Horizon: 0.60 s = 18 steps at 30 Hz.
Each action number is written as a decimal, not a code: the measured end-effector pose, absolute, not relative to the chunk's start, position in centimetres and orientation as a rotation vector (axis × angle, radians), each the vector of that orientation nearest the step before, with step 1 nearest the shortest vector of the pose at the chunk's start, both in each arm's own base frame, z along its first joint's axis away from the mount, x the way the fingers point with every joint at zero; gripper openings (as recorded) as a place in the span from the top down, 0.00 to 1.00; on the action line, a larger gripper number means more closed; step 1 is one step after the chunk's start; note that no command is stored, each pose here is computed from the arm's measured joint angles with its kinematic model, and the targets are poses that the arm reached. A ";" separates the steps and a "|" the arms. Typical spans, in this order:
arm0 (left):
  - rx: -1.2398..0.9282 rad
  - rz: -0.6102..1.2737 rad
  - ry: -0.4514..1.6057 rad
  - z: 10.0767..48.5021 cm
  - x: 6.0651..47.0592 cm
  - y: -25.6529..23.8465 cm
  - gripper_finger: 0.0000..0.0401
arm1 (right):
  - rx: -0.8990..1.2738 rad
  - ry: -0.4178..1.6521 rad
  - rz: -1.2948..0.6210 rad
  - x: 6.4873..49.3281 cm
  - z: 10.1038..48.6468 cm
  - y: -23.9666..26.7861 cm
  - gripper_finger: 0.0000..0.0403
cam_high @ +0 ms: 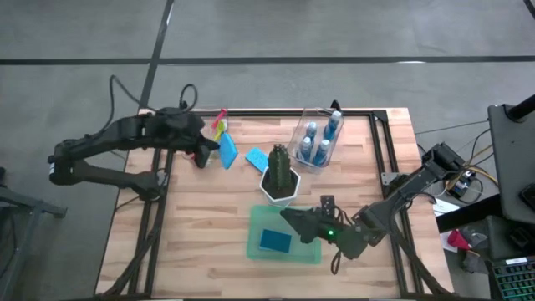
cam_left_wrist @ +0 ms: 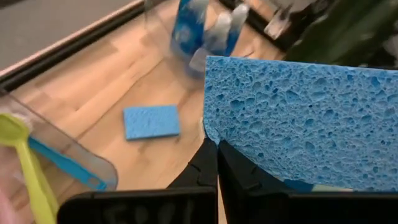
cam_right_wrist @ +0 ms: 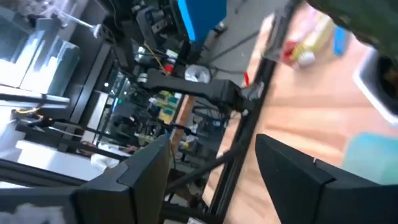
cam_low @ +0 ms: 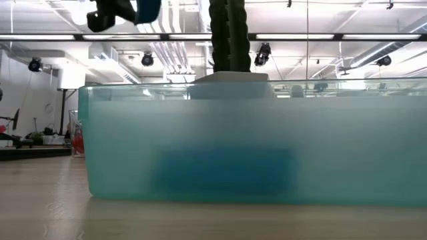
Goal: Pick & Place Kitchen Sink Supplies
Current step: Stack the sponge on top of the sponge in the green bin
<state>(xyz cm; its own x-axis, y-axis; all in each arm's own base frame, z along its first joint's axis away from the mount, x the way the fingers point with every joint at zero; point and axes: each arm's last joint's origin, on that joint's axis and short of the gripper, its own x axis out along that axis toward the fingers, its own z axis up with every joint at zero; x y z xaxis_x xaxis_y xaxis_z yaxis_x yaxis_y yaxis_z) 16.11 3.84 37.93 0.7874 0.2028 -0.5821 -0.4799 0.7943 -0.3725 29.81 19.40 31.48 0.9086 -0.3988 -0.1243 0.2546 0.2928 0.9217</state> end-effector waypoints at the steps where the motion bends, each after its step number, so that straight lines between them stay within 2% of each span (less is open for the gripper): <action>1: -0.534 0.384 0.531 38.2 15.8 3.6 1.00 | 1.173 -0.143 -0.435 30.1 31.4 19.4 0.42; 9: -0.470 0.482 0.440 39.1 14.7 2.2 1.00 | 1.005 -0.195 -0.506 33.1 31.5 20.2 0.42; 18: -0.296 0.553 0.266 41.0 14.8 -0.6 1.00 | 0.713 -0.250 -0.655 35.8 36.0 20.9 0.42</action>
